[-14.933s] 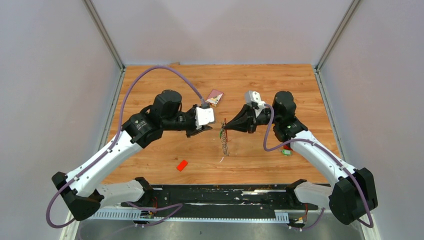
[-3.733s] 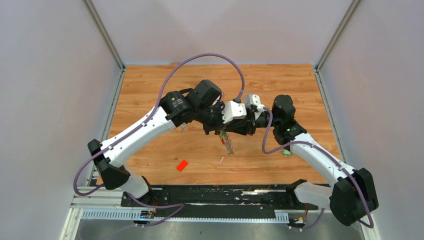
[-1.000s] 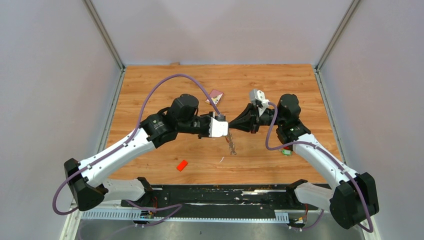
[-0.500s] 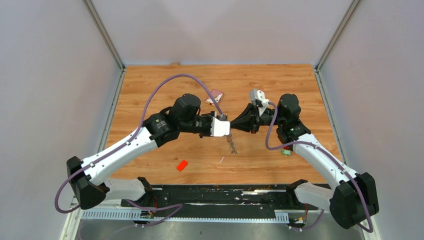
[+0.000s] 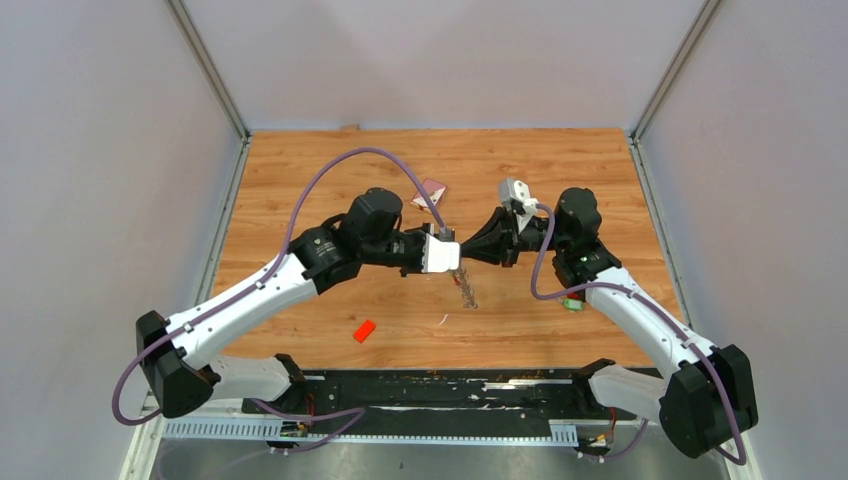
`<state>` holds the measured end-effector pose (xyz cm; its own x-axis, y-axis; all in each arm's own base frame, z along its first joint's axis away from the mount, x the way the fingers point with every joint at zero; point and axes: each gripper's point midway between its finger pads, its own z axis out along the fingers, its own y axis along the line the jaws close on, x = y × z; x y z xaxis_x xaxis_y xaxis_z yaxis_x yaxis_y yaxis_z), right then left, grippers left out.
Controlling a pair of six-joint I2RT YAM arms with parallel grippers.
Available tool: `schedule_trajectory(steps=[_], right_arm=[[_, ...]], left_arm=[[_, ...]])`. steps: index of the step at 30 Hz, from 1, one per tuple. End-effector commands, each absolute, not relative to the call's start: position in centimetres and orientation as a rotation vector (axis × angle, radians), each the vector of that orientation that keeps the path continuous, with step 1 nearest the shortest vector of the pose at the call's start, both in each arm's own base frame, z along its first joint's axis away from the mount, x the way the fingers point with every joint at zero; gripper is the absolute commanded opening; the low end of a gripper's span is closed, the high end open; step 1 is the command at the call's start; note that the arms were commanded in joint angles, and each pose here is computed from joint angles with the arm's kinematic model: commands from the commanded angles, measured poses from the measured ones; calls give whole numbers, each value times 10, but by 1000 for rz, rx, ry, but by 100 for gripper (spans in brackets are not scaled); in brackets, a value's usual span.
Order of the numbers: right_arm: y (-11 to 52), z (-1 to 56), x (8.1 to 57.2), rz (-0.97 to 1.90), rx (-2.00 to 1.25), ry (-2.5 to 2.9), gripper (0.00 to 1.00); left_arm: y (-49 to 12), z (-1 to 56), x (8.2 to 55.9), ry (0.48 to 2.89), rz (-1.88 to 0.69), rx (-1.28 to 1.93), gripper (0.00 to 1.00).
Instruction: Put the keys on the keyring
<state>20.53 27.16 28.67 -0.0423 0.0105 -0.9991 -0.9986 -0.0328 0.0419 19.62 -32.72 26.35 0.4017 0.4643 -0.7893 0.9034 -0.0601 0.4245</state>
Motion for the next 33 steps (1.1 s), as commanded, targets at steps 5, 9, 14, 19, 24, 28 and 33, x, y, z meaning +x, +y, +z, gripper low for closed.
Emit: schedule_trajectory(steps=[5,9,14,19,24,28,33], right_arm=[[273,309,206,1238,-1194,1118,0],[273,307,206,1242,-1185,1117,0],[273,303,208,1243,-1171,1121,0],[274,304,209,1248,-1152,1119,0],[274,304,210,1250,-1147,1120,0],[274,302,211,1243,-1147,1122,0],[274,299,214,1218,-1160,1129,0]], left_arm=[[-343,266,192,1209,-672,1660,7],[-348,268,194,1233,-693,1631,6],[-349,274,195,1247,-710,1592,2],[-351,279,193,1254,-763,1552,0],[-353,284,193,1265,-834,1513,0],[-352,289,193,1270,-870,1493,3],[-346,296,195,1262,-857,1483,14]])
